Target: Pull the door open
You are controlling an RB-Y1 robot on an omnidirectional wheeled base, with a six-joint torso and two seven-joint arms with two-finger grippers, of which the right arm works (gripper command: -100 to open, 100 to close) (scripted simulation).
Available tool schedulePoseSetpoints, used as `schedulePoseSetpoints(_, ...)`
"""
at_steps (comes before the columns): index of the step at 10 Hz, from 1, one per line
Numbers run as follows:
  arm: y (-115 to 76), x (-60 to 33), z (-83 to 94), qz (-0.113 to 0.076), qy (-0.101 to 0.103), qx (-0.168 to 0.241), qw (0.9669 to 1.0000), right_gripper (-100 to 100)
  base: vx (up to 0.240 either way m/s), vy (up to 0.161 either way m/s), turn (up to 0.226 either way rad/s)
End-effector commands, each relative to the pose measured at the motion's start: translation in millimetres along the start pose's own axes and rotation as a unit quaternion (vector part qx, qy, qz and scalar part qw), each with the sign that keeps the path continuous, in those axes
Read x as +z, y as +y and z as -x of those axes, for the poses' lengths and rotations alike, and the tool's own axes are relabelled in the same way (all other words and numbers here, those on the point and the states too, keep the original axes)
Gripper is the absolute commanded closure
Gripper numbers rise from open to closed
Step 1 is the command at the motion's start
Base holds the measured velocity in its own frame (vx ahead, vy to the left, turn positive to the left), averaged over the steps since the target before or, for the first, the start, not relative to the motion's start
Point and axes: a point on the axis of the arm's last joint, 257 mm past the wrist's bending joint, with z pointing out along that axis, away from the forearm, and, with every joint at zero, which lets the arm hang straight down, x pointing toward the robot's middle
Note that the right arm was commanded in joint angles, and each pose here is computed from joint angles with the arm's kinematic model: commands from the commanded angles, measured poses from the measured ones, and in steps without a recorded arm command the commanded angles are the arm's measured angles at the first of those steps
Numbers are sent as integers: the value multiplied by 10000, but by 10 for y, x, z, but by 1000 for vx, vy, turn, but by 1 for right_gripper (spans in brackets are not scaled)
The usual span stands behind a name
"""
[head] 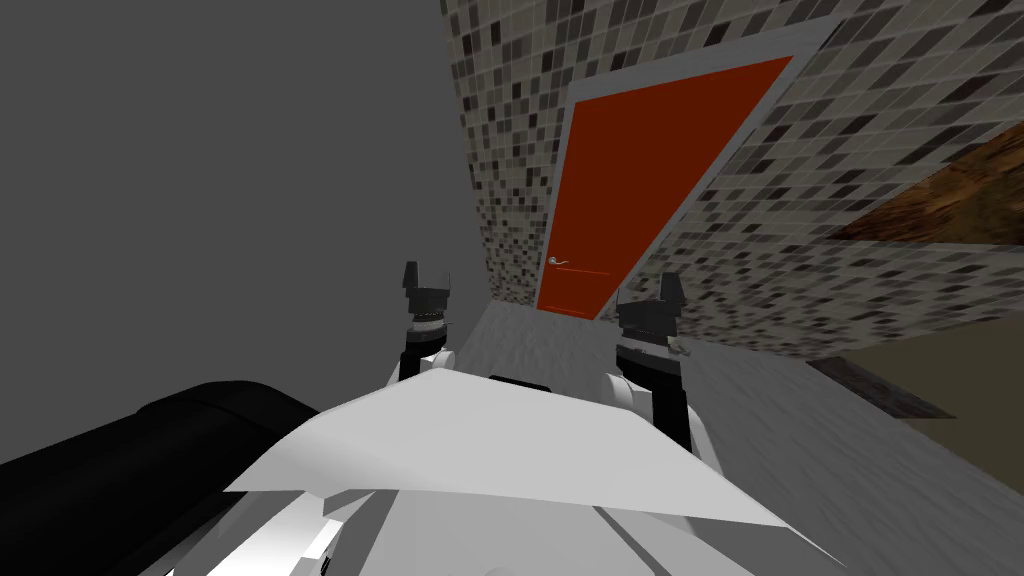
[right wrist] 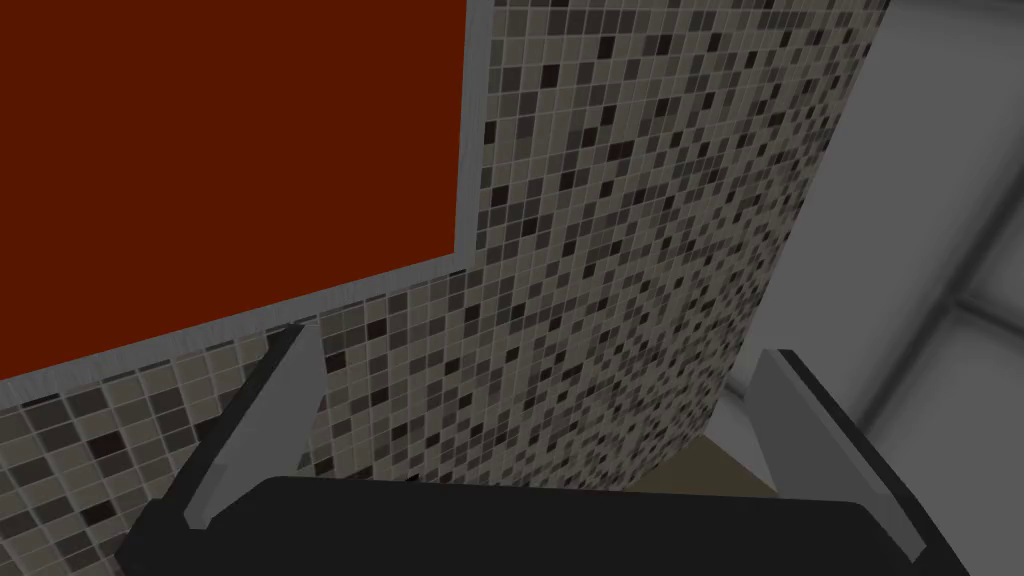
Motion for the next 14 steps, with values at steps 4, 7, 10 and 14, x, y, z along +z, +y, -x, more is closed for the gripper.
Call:
schedulePoseSetpoints(4, -208, -59, -2, -173, 66, 9, 9998, -100, 144, 6, 19)
schedulePoseSetpoints(7, -432, -133, 9, -362, 114, 20, 9993, -100, 195, 19, 34)
schedulePoseSetpoints(10, -715, -245, 39, -609, 151, 32, 9980, -100, 201, 11, 44)
schedulePoseSetpoints(14, -1089, -423, 106, -947, 166, 37, 9954, -100, 166, 14, 41)
